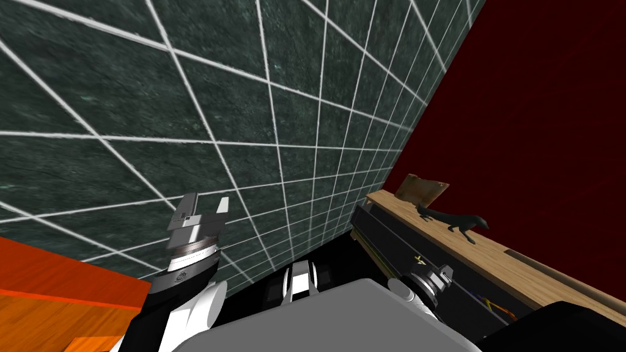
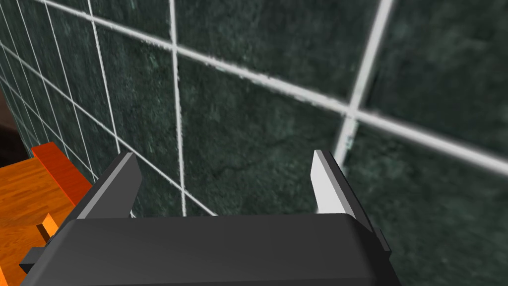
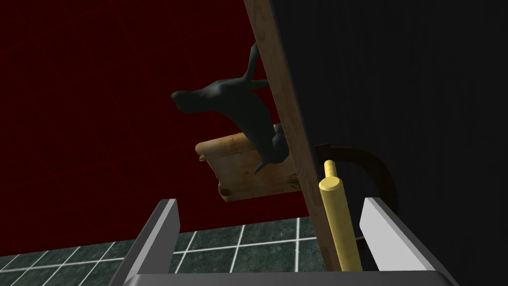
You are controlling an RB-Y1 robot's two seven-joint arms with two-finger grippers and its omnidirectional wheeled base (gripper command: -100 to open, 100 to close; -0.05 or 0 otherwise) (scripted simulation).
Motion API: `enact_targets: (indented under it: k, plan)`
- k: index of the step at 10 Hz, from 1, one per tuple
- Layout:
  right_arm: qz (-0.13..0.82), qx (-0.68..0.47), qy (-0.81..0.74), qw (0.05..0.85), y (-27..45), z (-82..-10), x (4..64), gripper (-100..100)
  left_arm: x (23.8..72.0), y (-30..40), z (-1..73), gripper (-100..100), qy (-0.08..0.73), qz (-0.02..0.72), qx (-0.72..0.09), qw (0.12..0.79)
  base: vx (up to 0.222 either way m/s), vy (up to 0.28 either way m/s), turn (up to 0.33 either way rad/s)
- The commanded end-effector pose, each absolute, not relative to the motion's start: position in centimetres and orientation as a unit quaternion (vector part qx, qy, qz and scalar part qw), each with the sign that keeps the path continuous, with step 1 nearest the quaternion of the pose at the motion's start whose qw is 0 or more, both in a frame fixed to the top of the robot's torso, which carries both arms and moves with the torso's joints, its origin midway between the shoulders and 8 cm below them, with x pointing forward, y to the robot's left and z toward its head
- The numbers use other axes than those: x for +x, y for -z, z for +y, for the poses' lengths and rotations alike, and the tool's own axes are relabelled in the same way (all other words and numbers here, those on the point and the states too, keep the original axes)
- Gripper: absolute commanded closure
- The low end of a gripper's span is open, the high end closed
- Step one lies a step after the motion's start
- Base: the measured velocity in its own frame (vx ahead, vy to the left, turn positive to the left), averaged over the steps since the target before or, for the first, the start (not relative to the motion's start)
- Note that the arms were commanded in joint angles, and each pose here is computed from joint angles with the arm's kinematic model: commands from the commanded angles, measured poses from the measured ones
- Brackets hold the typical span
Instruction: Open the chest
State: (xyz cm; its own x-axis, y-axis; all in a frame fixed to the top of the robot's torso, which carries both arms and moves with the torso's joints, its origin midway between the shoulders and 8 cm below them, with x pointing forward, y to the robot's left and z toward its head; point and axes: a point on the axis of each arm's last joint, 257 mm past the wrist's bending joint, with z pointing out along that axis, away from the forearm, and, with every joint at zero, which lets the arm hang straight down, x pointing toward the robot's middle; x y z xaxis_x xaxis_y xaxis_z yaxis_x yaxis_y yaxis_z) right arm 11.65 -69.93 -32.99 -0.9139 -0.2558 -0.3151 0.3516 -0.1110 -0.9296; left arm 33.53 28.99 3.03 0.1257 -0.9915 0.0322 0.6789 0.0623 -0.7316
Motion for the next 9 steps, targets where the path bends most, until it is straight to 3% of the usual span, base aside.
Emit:
enact_targets:
  k: [1, 3, 4, 9]
  plan:
    - [0.634, 0.038, 0.745, 0.204, 31.9, -72.0, 12.4, -100, 33.5, -3.0, 29.0, 0, 0.611, 0.253, -0.309, 0.684, -0.028, 0.070, 0.006]
    - [0.635, 0.038, 0.744, 0.204, 31.8, -72.1, 12.4, -100, 33.5, -3.0, 29.0, 0, 0.611, 0.253, -0.309, 0.684, -0.014, 0.069, -0.002]
    - [0.637, 0.037, 0.743, 0.203, 31.8, -72.3, 12.4, 0, 33.5, -3.0, 29.0, 0, 0.611, 0.253, -0.309, 0.684, 0.000, 0.000, 0.000]
    - [0.641, 0.036, 0.740, 0.202, 32.2, -72.0, 12.4, 0, 33.5, -3.0, 29.0, 0, 0.611, 0.253, -0.309, 0.684, 0.000, 0.000, 0.000]
